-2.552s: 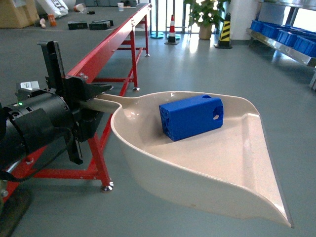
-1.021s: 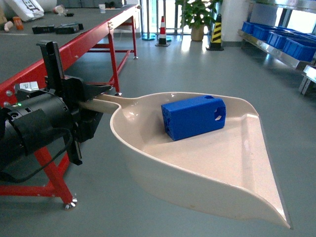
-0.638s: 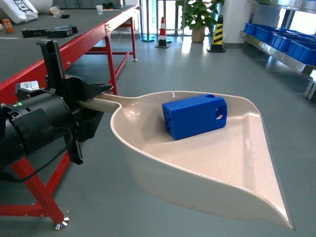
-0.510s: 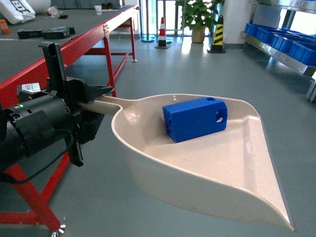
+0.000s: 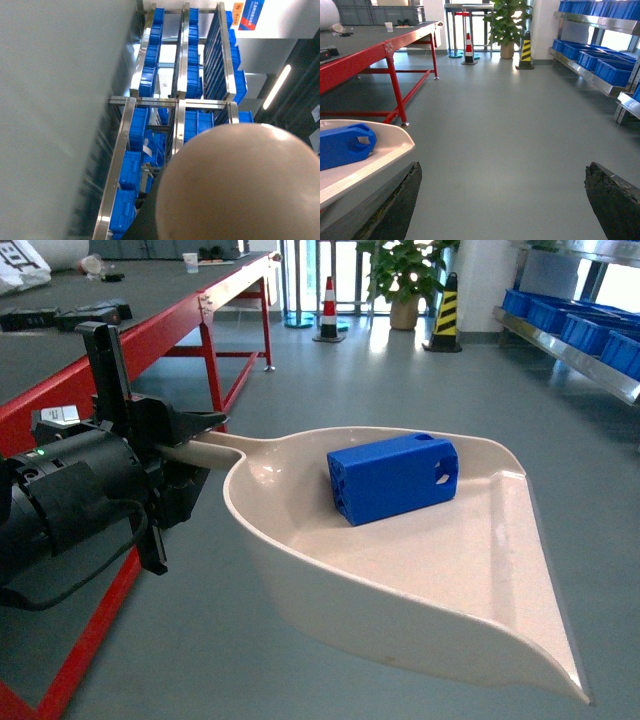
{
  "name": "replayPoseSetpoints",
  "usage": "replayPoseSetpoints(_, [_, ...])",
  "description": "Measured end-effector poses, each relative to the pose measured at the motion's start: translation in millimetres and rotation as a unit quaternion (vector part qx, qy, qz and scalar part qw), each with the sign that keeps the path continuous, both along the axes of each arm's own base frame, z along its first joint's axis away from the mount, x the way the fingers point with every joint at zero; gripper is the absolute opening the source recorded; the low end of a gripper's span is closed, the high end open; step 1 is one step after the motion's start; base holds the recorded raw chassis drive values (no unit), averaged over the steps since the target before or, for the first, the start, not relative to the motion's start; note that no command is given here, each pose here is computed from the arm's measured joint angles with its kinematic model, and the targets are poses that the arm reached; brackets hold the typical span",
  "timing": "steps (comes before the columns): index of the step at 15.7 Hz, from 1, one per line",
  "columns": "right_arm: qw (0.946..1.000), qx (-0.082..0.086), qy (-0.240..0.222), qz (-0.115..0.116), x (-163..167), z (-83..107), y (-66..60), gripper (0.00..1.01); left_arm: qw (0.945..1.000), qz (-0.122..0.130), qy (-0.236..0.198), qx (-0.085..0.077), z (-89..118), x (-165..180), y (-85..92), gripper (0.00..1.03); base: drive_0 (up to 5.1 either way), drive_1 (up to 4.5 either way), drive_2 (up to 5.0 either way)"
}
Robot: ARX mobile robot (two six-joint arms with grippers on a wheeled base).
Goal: Place part in tray to right shelf
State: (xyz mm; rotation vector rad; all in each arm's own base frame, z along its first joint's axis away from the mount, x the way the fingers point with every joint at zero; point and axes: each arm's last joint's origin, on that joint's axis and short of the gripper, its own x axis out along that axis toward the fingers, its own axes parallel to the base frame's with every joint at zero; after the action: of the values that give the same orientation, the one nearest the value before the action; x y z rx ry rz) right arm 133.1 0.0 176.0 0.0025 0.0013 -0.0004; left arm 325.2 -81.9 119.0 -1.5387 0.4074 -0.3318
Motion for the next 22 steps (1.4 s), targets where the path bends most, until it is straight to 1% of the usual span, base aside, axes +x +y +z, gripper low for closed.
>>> replayPoseSetpoints(22, [1.0000,0.000,0.002,0.000,-0.1,-0.9,0.0,0.98,1.0000,0.001,0.001,0.001,-0.3,0.0,0.0,0.14,0.0,4.31,-4.3])
